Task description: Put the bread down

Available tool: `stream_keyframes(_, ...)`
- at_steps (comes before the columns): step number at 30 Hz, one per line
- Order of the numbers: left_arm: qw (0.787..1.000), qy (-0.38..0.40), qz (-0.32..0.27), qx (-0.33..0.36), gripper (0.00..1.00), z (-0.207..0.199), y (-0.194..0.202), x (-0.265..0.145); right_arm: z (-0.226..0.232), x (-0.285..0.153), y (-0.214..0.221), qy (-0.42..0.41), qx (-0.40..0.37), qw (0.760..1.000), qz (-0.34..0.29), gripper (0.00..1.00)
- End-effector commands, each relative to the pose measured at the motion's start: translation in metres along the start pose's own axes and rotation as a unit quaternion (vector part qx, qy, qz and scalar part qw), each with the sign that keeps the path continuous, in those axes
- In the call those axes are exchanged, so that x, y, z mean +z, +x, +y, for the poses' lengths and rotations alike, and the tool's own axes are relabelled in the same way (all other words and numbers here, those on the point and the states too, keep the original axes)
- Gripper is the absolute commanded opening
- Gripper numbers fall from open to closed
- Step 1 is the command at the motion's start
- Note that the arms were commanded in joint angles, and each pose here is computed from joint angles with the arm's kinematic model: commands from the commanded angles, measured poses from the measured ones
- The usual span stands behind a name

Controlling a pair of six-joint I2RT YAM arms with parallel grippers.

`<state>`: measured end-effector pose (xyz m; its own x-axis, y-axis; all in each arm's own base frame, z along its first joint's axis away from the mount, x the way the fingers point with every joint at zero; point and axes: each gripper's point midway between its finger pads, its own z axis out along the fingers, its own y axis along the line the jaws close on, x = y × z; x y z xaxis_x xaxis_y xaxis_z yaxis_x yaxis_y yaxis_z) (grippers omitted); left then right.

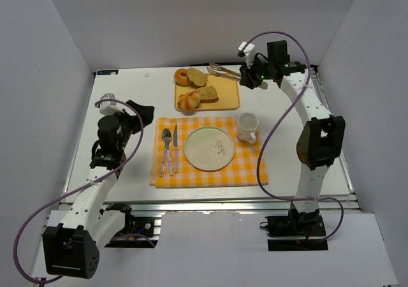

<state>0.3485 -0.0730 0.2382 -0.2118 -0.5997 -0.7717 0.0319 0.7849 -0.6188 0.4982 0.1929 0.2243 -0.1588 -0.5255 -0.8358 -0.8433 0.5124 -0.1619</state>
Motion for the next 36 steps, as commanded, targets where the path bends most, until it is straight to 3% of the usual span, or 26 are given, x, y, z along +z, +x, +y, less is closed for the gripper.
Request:
stream_keyframes(1, 1.0, 0.002, -0.022, 0.009, 0.98, -0.009, -0.017, -0.006, 0.003, 0.0, -0.025, 0.0, -0.064, 0.998, 0.0, 0.41)
stream_keyframes(6, 1.0, -0.004, -0.02, 0.01, 0.98, -0.005, -0.015, -0.006, 0.023, 0.015, -0.019, -0.036, -0.134, 0.99, 0.025, 0.41)
stream_keyframes(10, 1.0, -0.005, -0.016, 0.011, 0.98, -0.005, -0.013, -0.005, 0.054, 0.012, -0.017, -0.081, -0.249, 0.965, 0.032, 0.42)
stream_keyframes(17, 1.0, -0.007, -0.015, 0.014, 0.98, -0.004, -0.013, -0.005, 0.077, 0.011, -0.012, -0.1, -0.354, 0.929, 0.047, 0.45)
stream_keyframes(24, 1.0, -0.005, -0.017, 0.014, 0.98, -0.005, -0.015, -0.008, 0.086, 0.024, -0.022, -0.089, -0.411, 0.906, 0.054, 0.47)
stream_keyframes(36, 0.999, -0.015, -0.031, 0.01, 0.98, 0.0, -0.017, -0.015, 0.09, 0.047, -0.027, -0.078, -0.446, 0.89, 0.063, 0.5)
